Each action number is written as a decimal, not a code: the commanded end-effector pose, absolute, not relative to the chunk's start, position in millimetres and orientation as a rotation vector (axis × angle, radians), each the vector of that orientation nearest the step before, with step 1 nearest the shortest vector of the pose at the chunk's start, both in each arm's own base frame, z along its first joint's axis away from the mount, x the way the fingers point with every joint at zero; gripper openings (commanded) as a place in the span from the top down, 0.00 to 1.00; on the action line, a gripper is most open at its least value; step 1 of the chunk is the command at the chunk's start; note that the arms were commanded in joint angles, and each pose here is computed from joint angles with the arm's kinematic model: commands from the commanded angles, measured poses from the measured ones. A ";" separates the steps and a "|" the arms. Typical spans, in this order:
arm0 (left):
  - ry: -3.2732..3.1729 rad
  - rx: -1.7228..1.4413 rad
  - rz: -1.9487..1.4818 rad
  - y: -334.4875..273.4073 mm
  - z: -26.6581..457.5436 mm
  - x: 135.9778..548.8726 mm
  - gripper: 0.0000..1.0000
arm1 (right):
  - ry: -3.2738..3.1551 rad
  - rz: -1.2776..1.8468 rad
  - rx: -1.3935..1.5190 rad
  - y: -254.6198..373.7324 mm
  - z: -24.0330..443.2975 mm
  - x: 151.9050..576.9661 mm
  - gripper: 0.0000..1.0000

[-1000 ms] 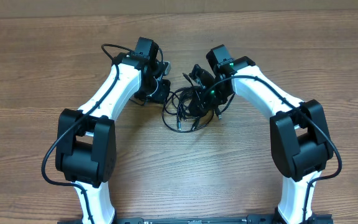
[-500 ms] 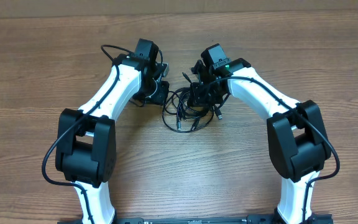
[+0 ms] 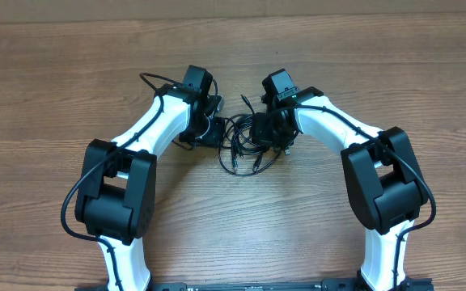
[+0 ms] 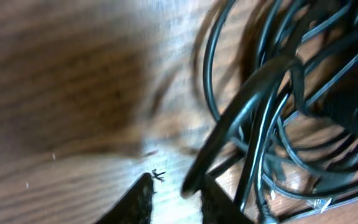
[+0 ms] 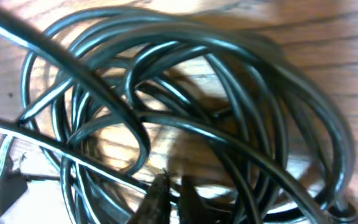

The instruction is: Untangle cables

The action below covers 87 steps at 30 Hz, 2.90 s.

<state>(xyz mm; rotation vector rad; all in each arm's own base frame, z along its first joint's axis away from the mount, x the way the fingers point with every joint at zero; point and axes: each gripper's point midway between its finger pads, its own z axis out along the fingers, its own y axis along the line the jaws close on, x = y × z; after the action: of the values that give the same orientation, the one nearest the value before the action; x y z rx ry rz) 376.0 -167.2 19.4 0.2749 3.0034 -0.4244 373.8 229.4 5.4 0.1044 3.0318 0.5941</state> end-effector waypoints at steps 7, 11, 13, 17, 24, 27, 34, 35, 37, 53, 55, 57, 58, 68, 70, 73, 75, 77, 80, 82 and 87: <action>3.005 0.258 -0.248 -150.5 22.6 383.3 0.96 | 3.043 0.563 0.127 226.6 -0.3 371.6 0.96; 3.010 0.234 -0.106 -136.5 53.8 392.2 0.96 | 3.043 0.553 0.129 225.5 -0.9 371.7 0.96; 2.990 0.226 -0.056 -132.8 74.4 400.7 0.96 | 3.043 0.554 0.129 225.6 -0.8 371.8 0.96; 2.909 0.179 0.073 -121.4 128.9 420.8 0.96 | 3.043 0.553 0.129 225.5 -0.9 371.6 0.96; 2.750 0.004 0.275 -91.7 215.1 436.0 0.96 | 3.047 0.550 0.130 225.0 -1.1 370.9 0.96; 2.700 -0.039 0.292 -86.2 241.7 436.3 0.96 | 3.046 0.549 0.129 224.9 -1.1 371.0 0.96; 2.676 -0.112 0.224 -87.2 272.7 425.7 0.96 | 3.046 0.546 0.130 224.6 -1.2 371.1 0.96; 2.702 -0.113 0.201 -89.8 270.0 420.9 0.96 | 3.046 0.546 0.130 224.6 -1.2 371.1 0.96; 2.761 -0.097 0.145 -96.9 263.0 411.3 0.96 | 3.047 0.545 0.131 224.5 -1.3 370.9 0.96; 3.103 0.011 -0.138 -142.9 180.7 365.5 0.96 | 2.953 0.958 -0.056 247.5 80.6 391.8 0.70; 3.107 0.028 -0.137 -147.7 171.0 365.5 0.95 | 2.962 0.895 -0.012 233.6 77.3 397.2 0.57; 3.108 0.065 -0.137 -157.4 157.9 364.9 0.95 | 3.011 0.744 0.070 205.9 66.5 398.3 0.56; 3.106 0.077 -0.139 -160.8 153.6 365.0 0.94 | 3.028 0.699 0.091 197.9 63.5 397.2 0.56; 3.043 0.186 -0.173 -194.8 111.6 371.4 0.85 | 3.084 0.628 0.190 183.0 29.5 381.2 0.58; 3.032 0.196 -0.181 -199.3 106.4 372.5 0.84 | 3.084 0.607 0.260 180.5 20.9 379.9 0.60; 3.020 0.204 -0.189 -203.8 99.2 373.4 0.79 | 3.074 0.547 0.342 173.3 9.4 379.8 0.63; 3.023 0.193 -0.190 -205.7 91.7 371.8 0.77 | 3.073 0.535 0.347 171.3 3.8 378.0 0.66; 3.031 0.166 -0.190 -206.5 83.0 369.0 0.77 | 3.076 0.533 0.348 170.7 1.1 376.1 0.71; 3.039 0.172 -0.187 -208.6 67.9 363.7 0.76 | 3.072 0.535 0.346 171.0 0.8 376.9 0.74; 3.050 0.170 -0.203 -212.0 55.4 357.4 0.75 | 3.070 0.538 0.339 172.9 1.0 377.0 0.75; 3.081 0.109 -0.212 -213.8 47.9 348.7 0.73 | 3.068 0.538 0.335 173.6 1.1 377.4 0.75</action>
<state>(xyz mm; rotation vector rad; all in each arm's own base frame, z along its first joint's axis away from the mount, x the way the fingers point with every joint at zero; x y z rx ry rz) 354.6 -208.4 50.3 0.1690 3.0631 -0.1859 381.5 177.1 4.3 0.3298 3.0639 0.5886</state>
